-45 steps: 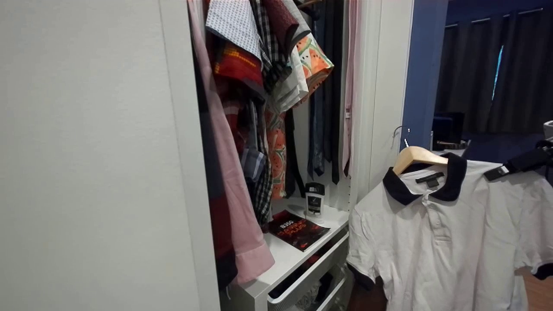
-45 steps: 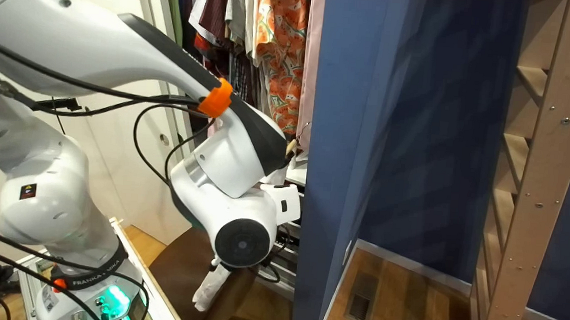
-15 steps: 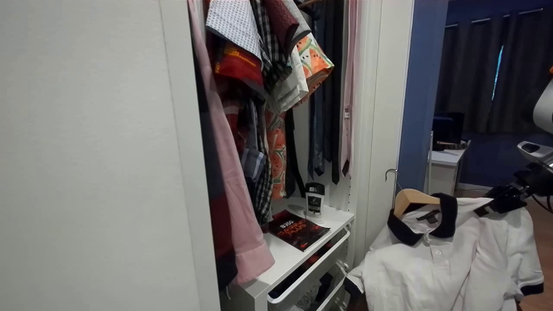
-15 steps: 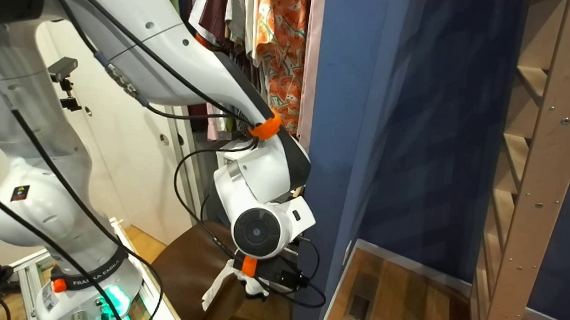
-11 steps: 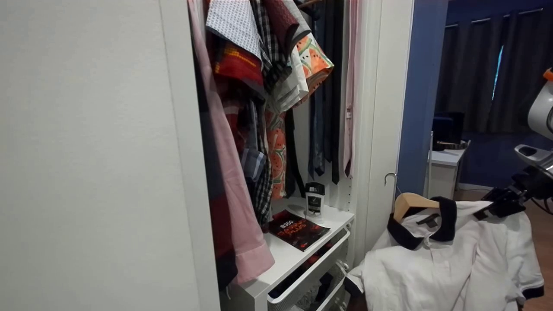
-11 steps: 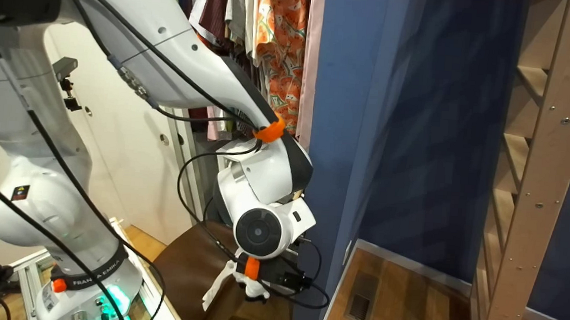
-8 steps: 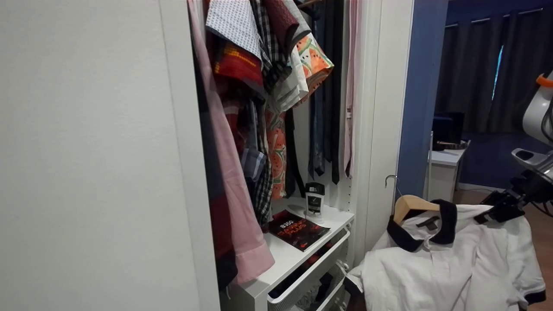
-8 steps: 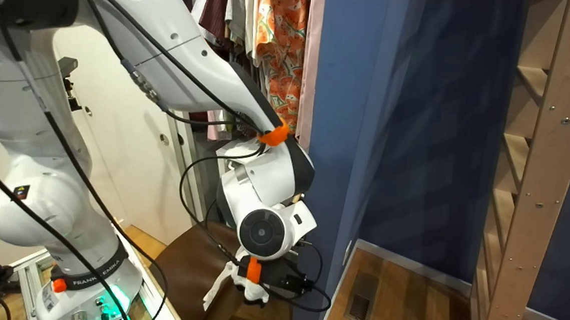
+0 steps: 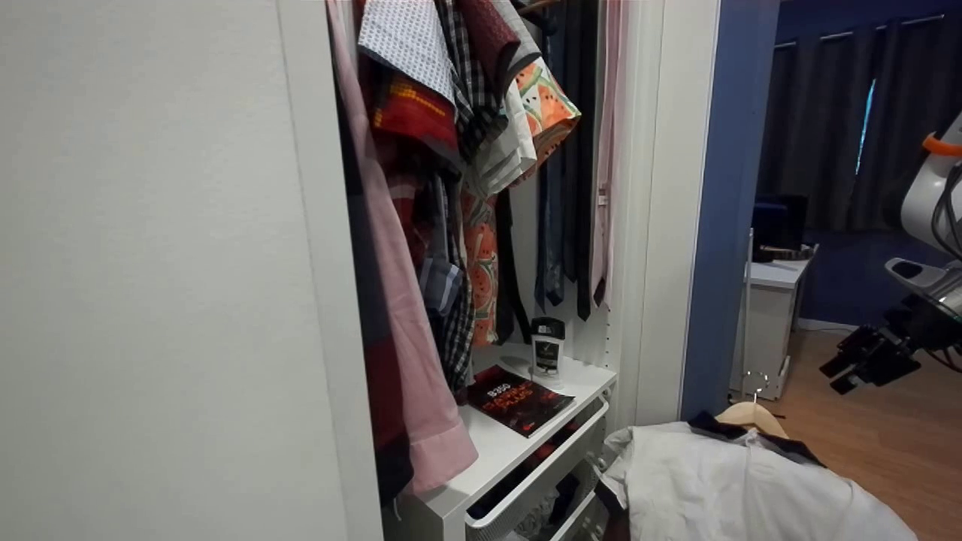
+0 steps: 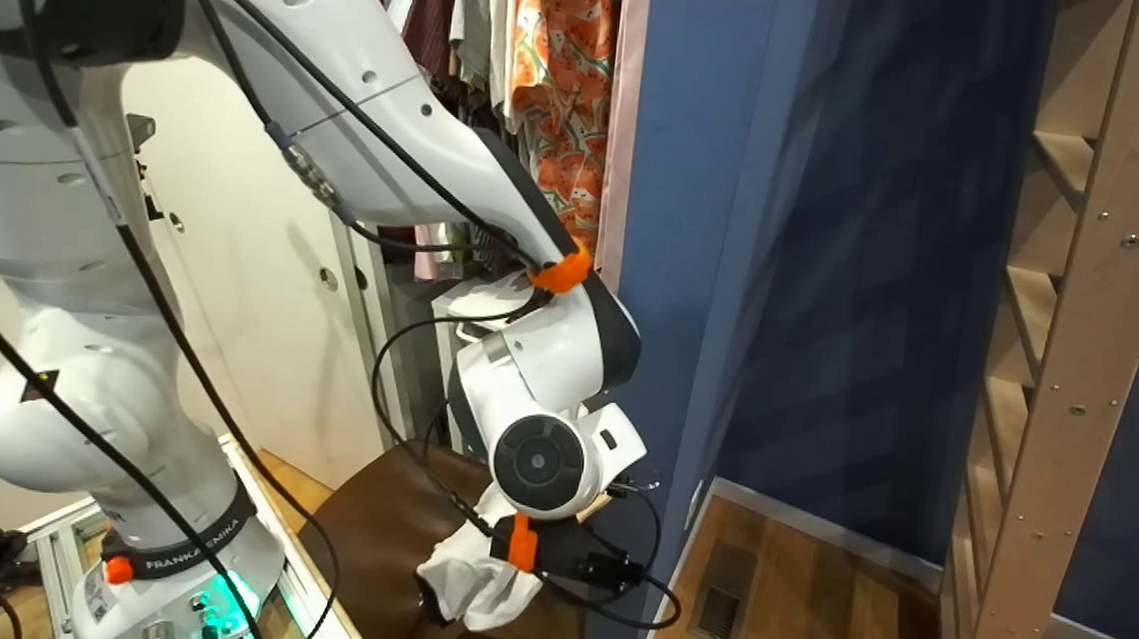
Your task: Pick up the white t shirt and hang it on the back of the chair
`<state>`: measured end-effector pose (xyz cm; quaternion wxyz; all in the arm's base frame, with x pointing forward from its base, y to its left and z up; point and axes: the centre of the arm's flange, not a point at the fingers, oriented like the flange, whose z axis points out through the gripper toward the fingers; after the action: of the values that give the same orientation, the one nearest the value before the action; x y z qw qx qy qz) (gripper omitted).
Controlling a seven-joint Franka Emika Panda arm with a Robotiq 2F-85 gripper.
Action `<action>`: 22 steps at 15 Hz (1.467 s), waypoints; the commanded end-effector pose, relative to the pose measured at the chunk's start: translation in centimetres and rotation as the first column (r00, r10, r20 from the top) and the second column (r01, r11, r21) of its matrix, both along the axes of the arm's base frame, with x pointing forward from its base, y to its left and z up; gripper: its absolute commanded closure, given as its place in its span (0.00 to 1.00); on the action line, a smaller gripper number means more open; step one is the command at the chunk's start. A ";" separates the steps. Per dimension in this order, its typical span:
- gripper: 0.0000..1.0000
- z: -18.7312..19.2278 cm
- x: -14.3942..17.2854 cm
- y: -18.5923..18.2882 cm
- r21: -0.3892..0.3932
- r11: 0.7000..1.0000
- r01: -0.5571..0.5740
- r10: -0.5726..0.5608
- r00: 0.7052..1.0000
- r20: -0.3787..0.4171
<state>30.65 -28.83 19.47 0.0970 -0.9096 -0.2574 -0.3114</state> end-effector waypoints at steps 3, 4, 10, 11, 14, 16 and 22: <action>0.00 1.3 0.0 -0.2 -0.015 1.000 0.015 -0.014 0.999 0.046; 0.00 1.8 -0.2 0.1 -0.016 1.000 0.012 -0.011 0.999 0.048; 0.00 6.0 -3.1 3.8 -0.064 0.996 0.066 -0.065 0.998 0.011; 0.00 6.8 -3.7 4.4 -0.092 0.992 0.084 -0.083 0.996 0.014; 0.00 9.7 -5.7 6.2 -0.165 0.980 0.114 -0.115 0.993 0.006; 0.00 11.6 -5.3 6.8 -0.214 0.969 0.120 -0.117 0.993 0.027; 0.00 15.0 -2.7 8.0 -0.259 0.960 0.110 -0.134 0.988 -0.074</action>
<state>31.08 -25.07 30.23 -0.0345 -0.9291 -0.2465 -0.2736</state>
